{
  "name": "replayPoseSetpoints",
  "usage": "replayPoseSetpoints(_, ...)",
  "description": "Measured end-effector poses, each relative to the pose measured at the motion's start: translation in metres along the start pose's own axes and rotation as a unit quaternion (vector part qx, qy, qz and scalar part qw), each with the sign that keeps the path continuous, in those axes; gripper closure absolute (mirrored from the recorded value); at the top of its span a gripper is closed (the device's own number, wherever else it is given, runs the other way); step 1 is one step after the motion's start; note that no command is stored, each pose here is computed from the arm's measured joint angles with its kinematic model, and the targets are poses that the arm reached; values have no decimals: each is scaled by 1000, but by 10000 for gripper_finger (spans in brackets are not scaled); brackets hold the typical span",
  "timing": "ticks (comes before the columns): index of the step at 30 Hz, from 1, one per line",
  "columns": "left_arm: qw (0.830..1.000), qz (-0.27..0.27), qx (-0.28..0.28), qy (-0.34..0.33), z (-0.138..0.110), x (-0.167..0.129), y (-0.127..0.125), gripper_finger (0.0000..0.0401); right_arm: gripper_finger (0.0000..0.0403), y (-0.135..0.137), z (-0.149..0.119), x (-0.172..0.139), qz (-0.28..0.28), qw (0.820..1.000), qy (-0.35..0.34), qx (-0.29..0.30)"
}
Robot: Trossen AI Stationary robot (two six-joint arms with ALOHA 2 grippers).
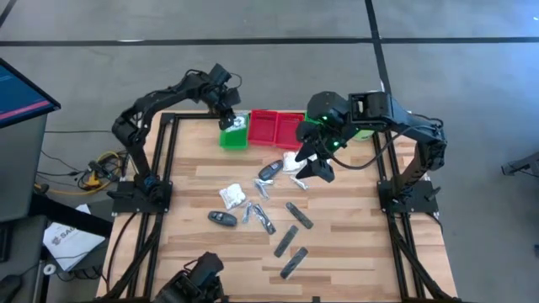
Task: Pick & Place Travel size toiletries
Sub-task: Put the cotton pack into the left green basket, then put the deodorant into the left red basket
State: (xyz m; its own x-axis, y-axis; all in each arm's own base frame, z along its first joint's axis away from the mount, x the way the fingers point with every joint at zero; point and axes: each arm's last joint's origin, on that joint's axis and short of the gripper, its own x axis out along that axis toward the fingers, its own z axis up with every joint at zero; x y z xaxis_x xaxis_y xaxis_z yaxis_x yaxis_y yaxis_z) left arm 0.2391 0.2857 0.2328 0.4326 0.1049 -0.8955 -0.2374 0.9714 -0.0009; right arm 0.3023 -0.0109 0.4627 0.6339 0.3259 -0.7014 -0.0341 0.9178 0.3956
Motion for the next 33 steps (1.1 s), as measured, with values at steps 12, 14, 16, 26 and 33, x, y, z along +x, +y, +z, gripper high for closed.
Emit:
replayPoseSetpoints(12,997,68,12,33,1,16,8,373,122,-1,-1,0,-2,1000,5,3)
replayPoseSetpoints(14,995,90,20,33,3,13,9,356,122,-1,-1,0,-2,1000,6,2)
replayPoseSetpoints(16,994,107,24,29,6,13,9,331,122,-1,-1,0,-2,1000,6,0)
replayPoseSetpoints(26,974,224,19,23,22,-34,-16,186,122,-1,-3,0,-3,1000,17,-11)
replayPoseSetpoints(33,971,168,-46,-162,33,-114,-64,158,122,-4,-3,-1,-5,999,17,-32)
